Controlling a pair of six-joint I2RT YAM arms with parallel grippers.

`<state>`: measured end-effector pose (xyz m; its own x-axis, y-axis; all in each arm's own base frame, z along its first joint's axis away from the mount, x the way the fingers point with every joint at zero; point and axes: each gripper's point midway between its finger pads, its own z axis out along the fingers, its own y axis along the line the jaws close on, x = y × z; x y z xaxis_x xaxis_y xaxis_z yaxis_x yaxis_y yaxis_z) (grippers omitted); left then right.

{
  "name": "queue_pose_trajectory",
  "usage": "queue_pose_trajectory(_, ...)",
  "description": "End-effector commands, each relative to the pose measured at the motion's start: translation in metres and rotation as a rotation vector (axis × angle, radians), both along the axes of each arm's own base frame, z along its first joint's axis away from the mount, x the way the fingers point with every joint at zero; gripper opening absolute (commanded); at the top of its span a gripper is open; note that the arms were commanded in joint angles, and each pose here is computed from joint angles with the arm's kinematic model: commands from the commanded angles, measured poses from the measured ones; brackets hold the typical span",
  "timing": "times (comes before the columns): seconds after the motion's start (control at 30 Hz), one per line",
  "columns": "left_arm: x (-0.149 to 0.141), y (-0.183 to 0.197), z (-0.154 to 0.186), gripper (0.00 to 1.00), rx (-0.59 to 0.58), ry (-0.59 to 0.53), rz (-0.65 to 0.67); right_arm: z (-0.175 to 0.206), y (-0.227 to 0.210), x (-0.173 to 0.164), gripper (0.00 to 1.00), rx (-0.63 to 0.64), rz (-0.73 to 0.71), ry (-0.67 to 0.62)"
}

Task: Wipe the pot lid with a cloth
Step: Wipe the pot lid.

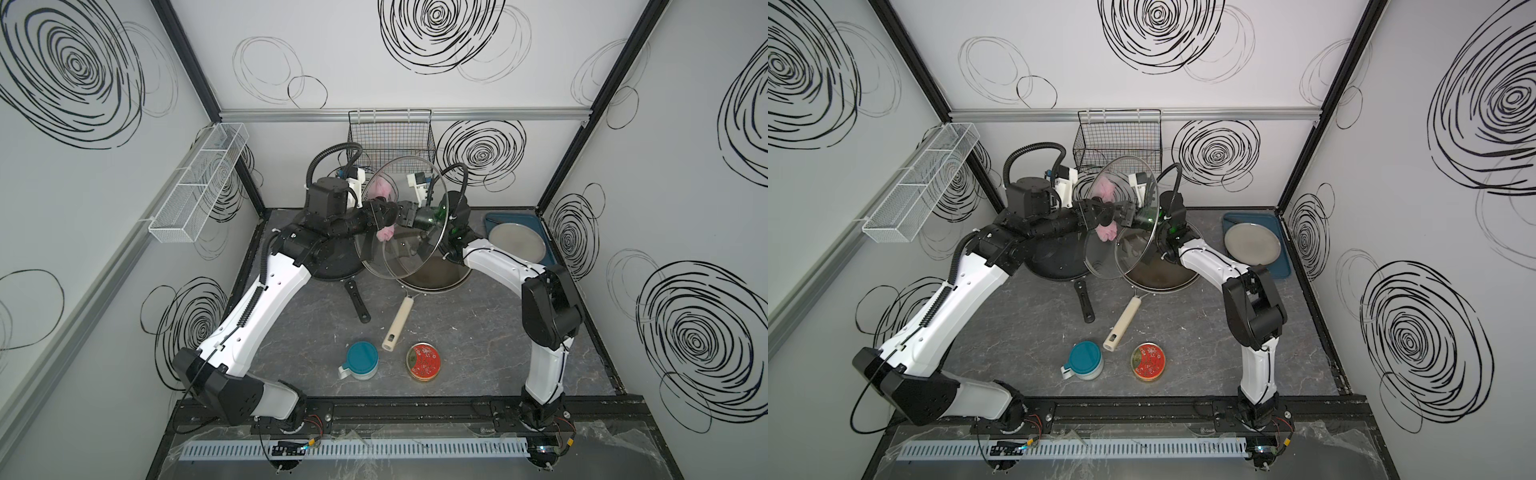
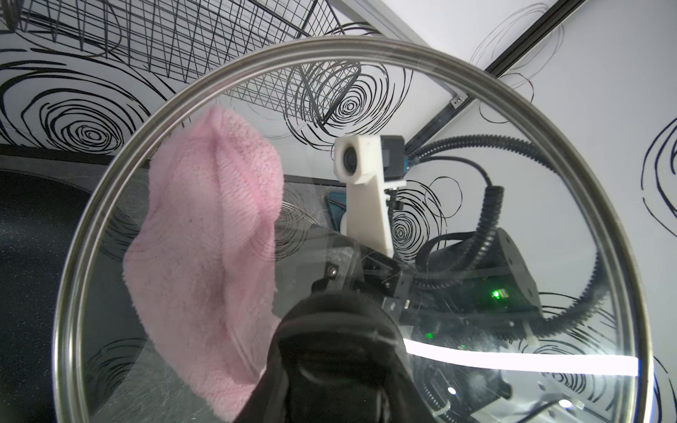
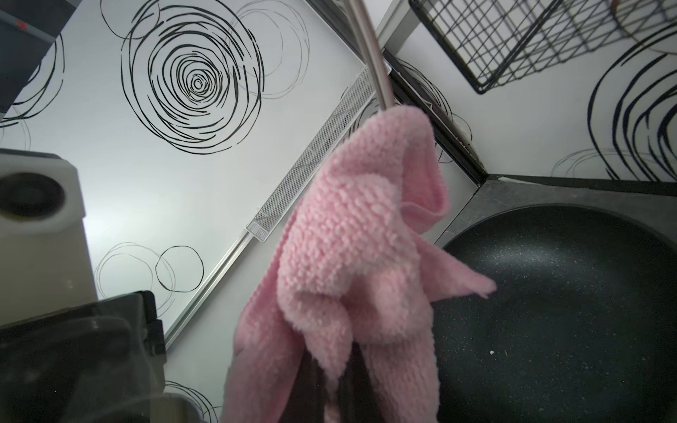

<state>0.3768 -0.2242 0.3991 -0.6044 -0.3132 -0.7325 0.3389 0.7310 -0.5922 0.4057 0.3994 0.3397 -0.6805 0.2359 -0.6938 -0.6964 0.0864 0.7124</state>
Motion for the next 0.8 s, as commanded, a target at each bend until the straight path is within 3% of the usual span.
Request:
queue_pose_trajectory(0.0, 0.001, 0.002, 0.101, 0.0, -0.154, -0.297, -0.002, -0.001, 0.008, -0.015, 0.0, 0.013, 0.042, -0.01)
queue_pose_trajectory(0.77, 0.027, 0.047, 0.103, 0.0, -0.161, -0.315, 0.145, 0.009, -0.013, -0.085, 0.0, 0.022, 0.076, 0.02)
